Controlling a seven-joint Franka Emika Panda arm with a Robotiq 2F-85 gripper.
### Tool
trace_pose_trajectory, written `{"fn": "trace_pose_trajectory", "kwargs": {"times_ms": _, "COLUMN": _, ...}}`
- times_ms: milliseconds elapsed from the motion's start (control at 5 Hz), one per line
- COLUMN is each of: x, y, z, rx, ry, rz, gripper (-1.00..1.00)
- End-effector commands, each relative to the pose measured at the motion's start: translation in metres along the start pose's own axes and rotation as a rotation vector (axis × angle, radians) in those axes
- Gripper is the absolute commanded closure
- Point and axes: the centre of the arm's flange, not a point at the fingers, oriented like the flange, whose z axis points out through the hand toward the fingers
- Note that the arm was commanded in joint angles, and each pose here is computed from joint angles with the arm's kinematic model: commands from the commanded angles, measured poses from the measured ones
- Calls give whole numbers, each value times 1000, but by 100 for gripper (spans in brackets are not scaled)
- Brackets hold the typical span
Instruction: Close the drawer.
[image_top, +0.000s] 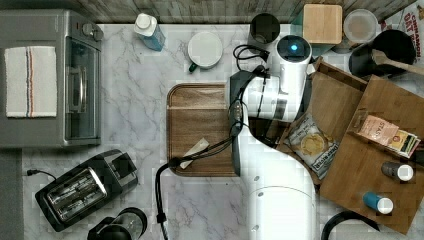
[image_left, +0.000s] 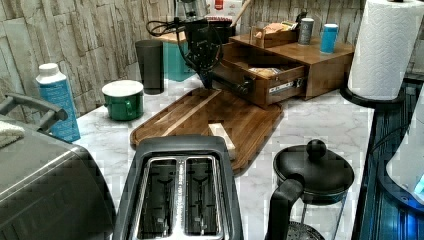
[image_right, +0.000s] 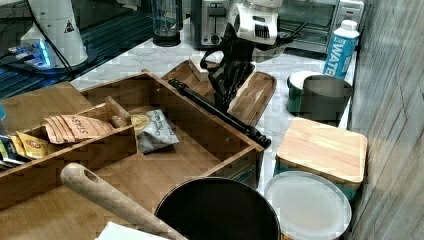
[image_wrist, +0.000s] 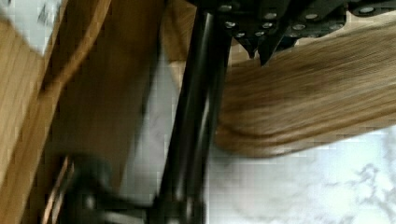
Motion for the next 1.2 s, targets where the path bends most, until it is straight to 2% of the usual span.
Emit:
{"fn": "trace_pose_trajectory", "kwargs": {"times_ms": 200, "x": -5, "y": 290, "z": -62, "rx": -94, "ry": 49, "rz": 91, "gripper": 100}}
{"fn": "trace_pose_trajectory", "kwargs": {"times_ms": 400, "x": -26, "y": 313, "z": -55, "rx": -122, "ry": 90, "rz": 182, "gripper": 100}}
{"fn": "trace_pose_trajectory", "kwargs": {"times_ms": 600, "x": -51, "y": 324, "z": -61, "rx": -204, "ry": 96, "rz": 295, "gripper": 100}}
{"fn": "trace_pose_trajectory", "kwargs": {"times_ms": 800, "x": -70, "y": 329, "z": -55, "rx": -261, "ry": 169, "rz": 384, "gripper": 100}}
{"fn": "trace_pose_trajectory", "kwargs": {"times_ms": 1200, "x": -70, "y": 329, "z": -55, "rx": -261, "ry": 169, "rz": 384, "gripper": 100}}
